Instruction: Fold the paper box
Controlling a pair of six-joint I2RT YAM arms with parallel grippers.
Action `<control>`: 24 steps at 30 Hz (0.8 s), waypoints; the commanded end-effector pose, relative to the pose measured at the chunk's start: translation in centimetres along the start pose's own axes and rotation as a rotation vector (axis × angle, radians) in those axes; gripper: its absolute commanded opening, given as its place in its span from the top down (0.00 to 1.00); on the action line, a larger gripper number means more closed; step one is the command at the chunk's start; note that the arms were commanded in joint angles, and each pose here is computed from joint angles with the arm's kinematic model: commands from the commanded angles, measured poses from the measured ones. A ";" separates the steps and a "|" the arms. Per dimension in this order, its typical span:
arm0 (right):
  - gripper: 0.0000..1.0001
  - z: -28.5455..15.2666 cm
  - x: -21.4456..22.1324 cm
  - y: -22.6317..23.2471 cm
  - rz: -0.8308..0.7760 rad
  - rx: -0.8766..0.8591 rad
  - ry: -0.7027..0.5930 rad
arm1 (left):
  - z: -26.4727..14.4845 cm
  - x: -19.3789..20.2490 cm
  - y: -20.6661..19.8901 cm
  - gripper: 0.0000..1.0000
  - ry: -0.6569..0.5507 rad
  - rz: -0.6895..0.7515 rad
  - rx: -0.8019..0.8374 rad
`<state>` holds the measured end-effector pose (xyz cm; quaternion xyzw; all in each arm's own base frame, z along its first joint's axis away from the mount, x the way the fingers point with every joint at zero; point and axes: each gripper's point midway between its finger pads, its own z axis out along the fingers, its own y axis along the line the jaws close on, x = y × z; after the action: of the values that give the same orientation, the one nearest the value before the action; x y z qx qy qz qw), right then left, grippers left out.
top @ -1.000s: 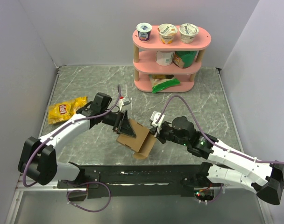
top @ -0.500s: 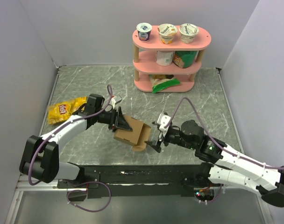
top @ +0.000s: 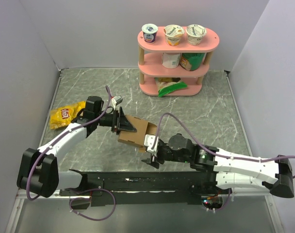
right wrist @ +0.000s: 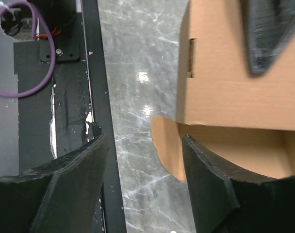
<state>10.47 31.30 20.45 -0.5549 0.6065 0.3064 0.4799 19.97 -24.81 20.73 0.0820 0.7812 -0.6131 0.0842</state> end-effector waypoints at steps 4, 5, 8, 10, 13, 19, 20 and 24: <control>0.38 1.5 -1.8 -0.8 -0.029 0.043 -0.048 | -0.5 0.1 -2.0 0.58 -0.002 0.036 0.056; 0.41 1.6 -1.8 -0.9 -0.030 0.050 -0.045 | -0.5 0.2 -1.9 0.58 -0.004 0.031 0.058; 0.48 1.9 -1.5 -1.4 -0.022 0.081 -0.032 | -0.5 0.3 -2.0 0.58 -0.002 0.037 0.063; 0.50 2.1 -1.5 -1.4 -0.014 0.083 -0.038 | -0.6 0.4 -2.0 0.58 -0.001 0.042 0.060; 0.54 2.2 -1.1 -1.8 -0.007 0.108 -0.026 | -0.6 0.4 -2.0 0.58 -0.001 0.039 0.058; 0.68 2.1 -0.8 -2.1 0.003 0.126 -0.018 | -0.6 0.5 -2.1 0.58 0.000 0.045 0.061; 0.70 2.1 -0.7 -2.1 0.003 0.130 -0.017 | -0.6 0.6 -2.1 0.58 0.002 0.045 0.063; 0.75 2.2 -0.9 -2.3 0.005 0.141 -0.031 | -0.7 0.5 -2.2 0.58 0.000 0.049 0.066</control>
<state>12.60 32.72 19.11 -0.5361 0.6283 0.2677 0.4962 19.57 -24.76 21.47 0.0814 0.7741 -0.6217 0.0871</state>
